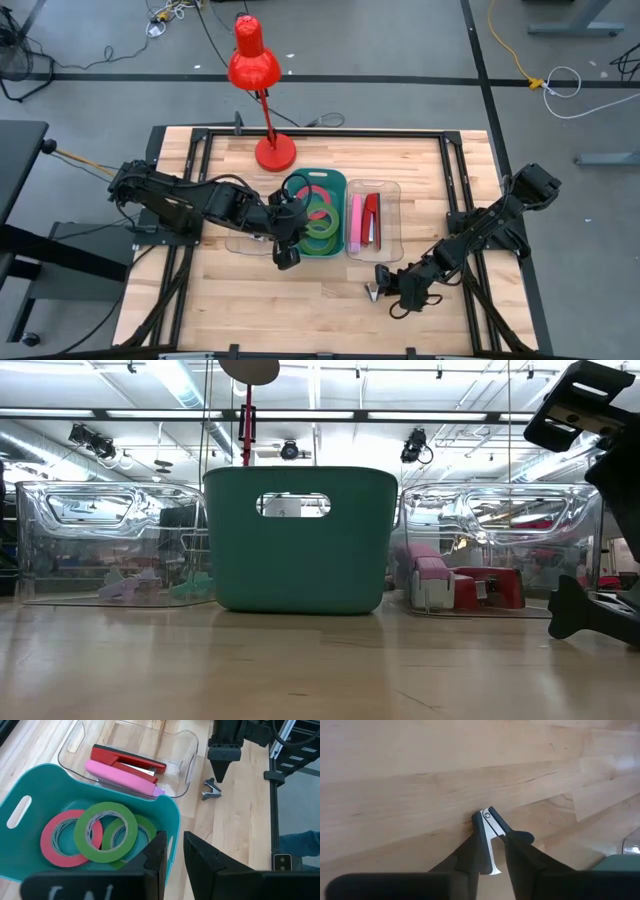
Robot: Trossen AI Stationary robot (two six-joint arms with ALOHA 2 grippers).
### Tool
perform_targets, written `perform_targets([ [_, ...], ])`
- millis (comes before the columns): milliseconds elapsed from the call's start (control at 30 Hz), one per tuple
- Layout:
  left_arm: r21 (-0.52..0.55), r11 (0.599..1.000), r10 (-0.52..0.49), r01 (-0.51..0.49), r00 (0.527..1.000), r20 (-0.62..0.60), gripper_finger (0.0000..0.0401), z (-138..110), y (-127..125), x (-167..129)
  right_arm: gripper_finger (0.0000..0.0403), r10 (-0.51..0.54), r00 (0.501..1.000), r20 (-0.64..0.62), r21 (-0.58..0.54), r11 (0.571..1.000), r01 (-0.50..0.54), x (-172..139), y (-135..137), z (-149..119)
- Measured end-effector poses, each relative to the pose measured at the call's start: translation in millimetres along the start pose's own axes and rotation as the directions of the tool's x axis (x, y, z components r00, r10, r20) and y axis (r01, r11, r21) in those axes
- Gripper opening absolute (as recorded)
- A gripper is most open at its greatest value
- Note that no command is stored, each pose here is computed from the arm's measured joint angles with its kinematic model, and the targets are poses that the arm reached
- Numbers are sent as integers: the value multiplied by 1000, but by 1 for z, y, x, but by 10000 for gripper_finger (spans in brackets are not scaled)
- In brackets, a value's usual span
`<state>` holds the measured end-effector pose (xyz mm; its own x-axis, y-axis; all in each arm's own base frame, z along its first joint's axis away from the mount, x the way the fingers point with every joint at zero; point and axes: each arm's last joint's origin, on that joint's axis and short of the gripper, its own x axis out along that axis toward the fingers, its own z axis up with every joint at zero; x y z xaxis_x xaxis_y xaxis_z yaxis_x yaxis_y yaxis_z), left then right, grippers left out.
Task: Pick and place Stapler, Stapler remover, tape
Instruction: Put the black stapler remover into the left transparent bin
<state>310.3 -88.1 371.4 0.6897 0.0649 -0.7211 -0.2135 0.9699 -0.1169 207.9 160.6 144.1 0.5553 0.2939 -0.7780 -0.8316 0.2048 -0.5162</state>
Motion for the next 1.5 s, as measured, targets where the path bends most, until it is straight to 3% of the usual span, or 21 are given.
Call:
perform_targets([
  [300, 0, 1000, 0, 0, 1000, 0, 67, 0, 0, 0, 6, 1, 1000, -1, 0, 1000, -1, 0, 0, 0],
  [633, 0, 1000, 0, 0, 1000, 0, 67, 0, 0, 0, 2, 3, 1000, -4, 60, 998, -3, 0, 0, 0],
  [833, 0, 1000, 0, 0, 1000, 0, 67, 0, 0, 0, 1, -82, 996, -38, 48, 995, 84, -2, -5, 7],
  [1033, 0, 1000, 0, 0, 1000, 0, 67, 0, 0, 0, 1, -101, 995, 6, 78, 992, 101, -6, -16, 18],
  [1167, 0, 1000, 0, 0, 1000, 0, 67, 0, 0, 0, 15, -75, 997, -12, 62, 995, 76, -7, -13, 17],
  [1333, 0, 1000, 0, 0, 1000, 0, 67, 0, 0, 0, 64, 71, 997, -36, 70, 995, -69, -7, -2, 12],
  [1500, 1, 1000, 8, -8, 1000, 4, 67, 0, 0, 0, 120, 67, 997, -49, 73, 995, -63, -7, -2, 11],
])
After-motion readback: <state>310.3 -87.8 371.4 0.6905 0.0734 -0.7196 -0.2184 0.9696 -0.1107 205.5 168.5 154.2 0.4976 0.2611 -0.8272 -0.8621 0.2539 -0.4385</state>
